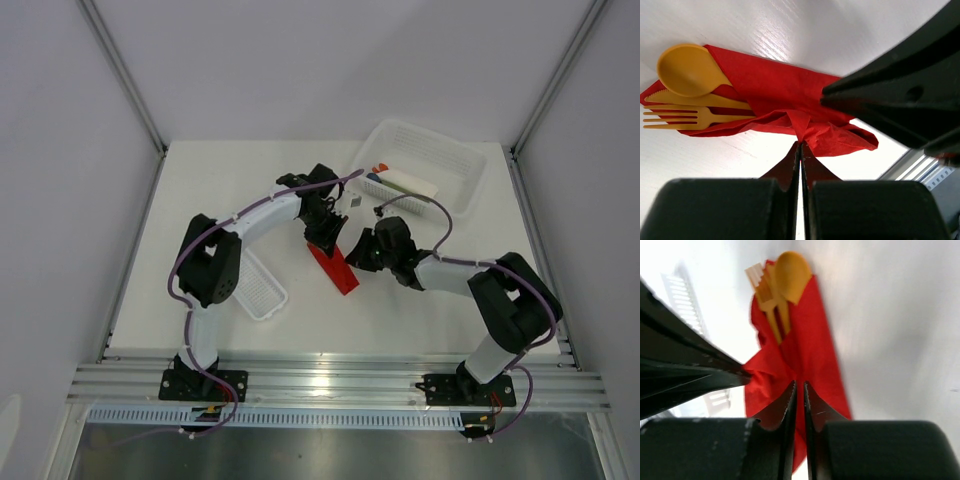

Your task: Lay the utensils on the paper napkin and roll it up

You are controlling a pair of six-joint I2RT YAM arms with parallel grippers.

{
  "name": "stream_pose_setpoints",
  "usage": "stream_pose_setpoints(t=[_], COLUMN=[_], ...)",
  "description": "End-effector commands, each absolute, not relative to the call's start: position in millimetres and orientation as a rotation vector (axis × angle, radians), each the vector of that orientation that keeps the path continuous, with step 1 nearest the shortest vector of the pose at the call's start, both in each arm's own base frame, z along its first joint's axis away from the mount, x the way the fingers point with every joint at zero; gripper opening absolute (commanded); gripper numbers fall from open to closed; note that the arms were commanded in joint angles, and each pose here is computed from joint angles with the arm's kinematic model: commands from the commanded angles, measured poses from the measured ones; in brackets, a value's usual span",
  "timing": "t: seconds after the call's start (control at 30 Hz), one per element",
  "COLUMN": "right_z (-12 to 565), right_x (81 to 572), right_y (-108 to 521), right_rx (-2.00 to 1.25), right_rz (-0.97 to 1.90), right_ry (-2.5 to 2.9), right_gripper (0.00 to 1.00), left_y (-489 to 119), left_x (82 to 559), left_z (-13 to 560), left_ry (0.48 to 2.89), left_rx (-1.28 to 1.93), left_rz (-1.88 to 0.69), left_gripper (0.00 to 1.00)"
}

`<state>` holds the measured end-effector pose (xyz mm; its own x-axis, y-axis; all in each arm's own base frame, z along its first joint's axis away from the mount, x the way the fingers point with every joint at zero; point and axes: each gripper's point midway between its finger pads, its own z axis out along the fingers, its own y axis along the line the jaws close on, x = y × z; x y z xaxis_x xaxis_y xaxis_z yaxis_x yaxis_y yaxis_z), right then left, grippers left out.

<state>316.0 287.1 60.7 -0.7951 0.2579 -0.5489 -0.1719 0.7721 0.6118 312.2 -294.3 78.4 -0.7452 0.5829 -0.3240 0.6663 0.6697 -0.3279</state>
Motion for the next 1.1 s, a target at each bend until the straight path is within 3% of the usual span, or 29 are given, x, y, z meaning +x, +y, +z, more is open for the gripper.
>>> stream_pose_setpoints(t=[0.0, 0.23, 0.57, 1.07], right_z=[65, 33, 8, 10], right_x=[324, 337, 304, 293], right_y=[272, 271, 285, 306], right_rx=[0.055, -0.007, -0.044, -0.041], right_rz=[0.822, 0.861, 0.974, 1.132], right_ry=[2.335, 2.407, 2.47, 2.448], right_gripper=[0.14, 0.24, 0.04, 0.02], left_y=[-300, -302, -312, -330], left_x=[318, 321, 319, 312], left_z=[82, 86, 84, 75], left_ry=[2.66, 2.641, 2.634, 2.668], left_rx=[1.026, 1.031, 1.048, 1.034], left_rz=[-0.636, -0.634, -0.662, -0.784], left_gripper=[0.01, 0.01, 0.01, 0.01])
